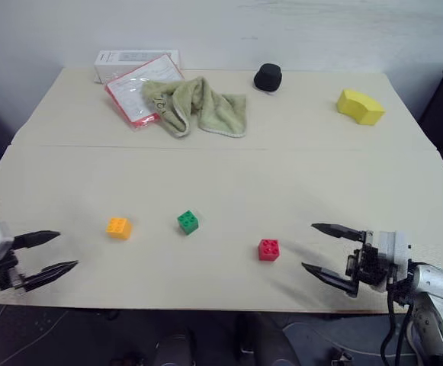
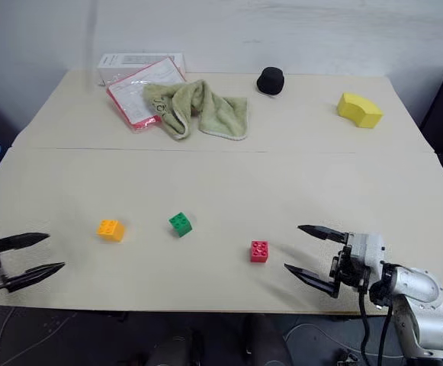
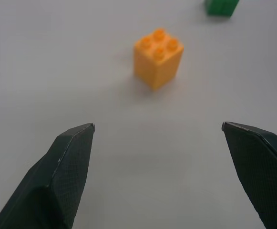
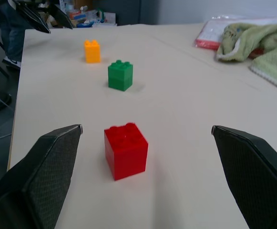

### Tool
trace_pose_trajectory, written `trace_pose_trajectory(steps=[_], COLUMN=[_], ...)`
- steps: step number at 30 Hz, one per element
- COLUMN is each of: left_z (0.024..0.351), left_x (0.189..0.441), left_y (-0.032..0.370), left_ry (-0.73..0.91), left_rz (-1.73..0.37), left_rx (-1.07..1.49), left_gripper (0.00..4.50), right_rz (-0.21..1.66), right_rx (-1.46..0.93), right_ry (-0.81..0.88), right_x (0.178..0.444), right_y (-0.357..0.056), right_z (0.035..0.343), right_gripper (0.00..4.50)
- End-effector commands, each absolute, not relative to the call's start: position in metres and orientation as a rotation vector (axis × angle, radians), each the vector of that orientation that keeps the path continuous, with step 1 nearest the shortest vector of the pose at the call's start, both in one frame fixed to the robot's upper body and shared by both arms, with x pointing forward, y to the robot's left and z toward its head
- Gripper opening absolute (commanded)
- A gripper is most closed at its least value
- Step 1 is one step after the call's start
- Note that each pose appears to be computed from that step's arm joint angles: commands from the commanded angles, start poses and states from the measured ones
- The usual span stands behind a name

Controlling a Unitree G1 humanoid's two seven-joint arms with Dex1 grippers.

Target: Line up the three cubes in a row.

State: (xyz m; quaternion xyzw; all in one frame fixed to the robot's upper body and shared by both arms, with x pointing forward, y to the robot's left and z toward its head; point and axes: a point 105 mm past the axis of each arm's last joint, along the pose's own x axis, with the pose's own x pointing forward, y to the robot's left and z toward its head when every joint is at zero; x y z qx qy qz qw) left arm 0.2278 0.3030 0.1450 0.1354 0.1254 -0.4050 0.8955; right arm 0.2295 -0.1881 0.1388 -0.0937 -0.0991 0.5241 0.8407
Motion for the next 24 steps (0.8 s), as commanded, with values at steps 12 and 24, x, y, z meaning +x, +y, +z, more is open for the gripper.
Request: trace_pose_trajectory(steps=[12,24], left_z=[0.137,0.121], left_x=[0.305,0.314], left_y=[0.158,0.126], left_ry=[0.295,0.303], left_rz=[-0.887,-0.926], left_rx=[0.399,0.394], left_gripper=[4.5,1.49], right_rz=[1.067,1.012], right_rx=[-0.237,-0.256], right_ry=[-0.353,-0.347], right_x=[0.224,0.215], right_y=[-0.168,-0.159], right_z=[0.169,0.175], right_gripper=[4.48,4.5])
